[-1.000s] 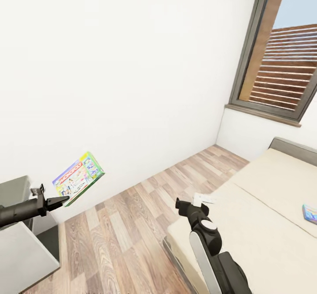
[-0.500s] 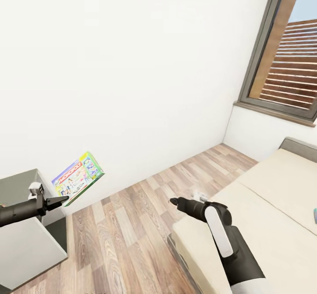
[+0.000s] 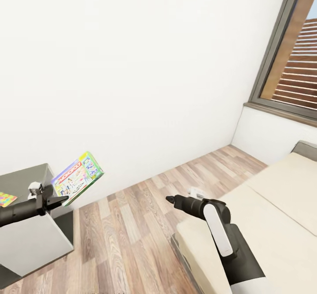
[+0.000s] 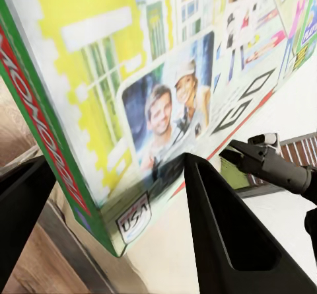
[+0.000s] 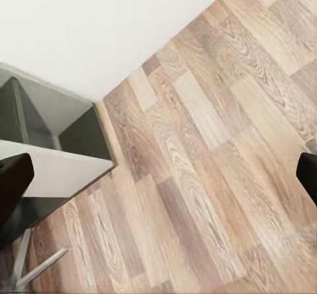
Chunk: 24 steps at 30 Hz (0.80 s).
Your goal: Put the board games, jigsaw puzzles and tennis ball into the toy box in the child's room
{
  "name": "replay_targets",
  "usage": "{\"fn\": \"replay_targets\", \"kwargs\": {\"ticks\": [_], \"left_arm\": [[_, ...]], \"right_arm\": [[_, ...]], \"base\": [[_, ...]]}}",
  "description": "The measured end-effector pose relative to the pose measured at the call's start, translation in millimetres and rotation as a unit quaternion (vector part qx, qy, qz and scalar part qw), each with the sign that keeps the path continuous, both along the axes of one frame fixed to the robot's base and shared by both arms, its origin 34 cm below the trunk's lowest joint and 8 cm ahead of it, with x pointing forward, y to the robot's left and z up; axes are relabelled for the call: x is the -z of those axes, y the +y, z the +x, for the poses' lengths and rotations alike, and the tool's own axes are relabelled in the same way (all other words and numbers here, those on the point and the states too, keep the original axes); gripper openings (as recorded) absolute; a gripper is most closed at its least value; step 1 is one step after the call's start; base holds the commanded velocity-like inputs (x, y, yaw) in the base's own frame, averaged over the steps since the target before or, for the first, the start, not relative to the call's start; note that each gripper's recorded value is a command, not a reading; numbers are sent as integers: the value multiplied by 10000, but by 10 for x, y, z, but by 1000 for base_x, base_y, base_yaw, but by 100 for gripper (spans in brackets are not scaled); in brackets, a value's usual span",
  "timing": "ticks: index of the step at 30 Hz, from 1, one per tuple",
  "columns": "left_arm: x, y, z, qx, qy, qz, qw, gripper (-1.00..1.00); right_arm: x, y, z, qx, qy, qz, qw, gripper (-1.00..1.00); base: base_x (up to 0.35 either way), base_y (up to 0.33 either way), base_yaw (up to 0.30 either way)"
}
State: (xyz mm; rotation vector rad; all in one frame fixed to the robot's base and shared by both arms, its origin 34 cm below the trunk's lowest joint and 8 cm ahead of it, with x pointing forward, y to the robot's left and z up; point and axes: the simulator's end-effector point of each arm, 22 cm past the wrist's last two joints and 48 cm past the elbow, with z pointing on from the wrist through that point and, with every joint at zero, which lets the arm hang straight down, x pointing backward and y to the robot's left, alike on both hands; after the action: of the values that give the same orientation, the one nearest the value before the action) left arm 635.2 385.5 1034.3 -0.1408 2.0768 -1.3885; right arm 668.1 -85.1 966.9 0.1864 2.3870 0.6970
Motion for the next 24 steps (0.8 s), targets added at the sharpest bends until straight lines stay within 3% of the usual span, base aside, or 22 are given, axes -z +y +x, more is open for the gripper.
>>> {"fn": "replay_targets", "kwargs": {"ticks": [10,24], "left_arm": [[1,0,-2,1,4,3,10000,-100],[1,0,-5,3,5,6,10000,-100]], "right_arm": [[-18,19,-2,-9,-29,-24,10000,100],[-31,-14,58,130,-150,-10,9998,100]], "base": [[37,-30,293],[256,34,294]]}}
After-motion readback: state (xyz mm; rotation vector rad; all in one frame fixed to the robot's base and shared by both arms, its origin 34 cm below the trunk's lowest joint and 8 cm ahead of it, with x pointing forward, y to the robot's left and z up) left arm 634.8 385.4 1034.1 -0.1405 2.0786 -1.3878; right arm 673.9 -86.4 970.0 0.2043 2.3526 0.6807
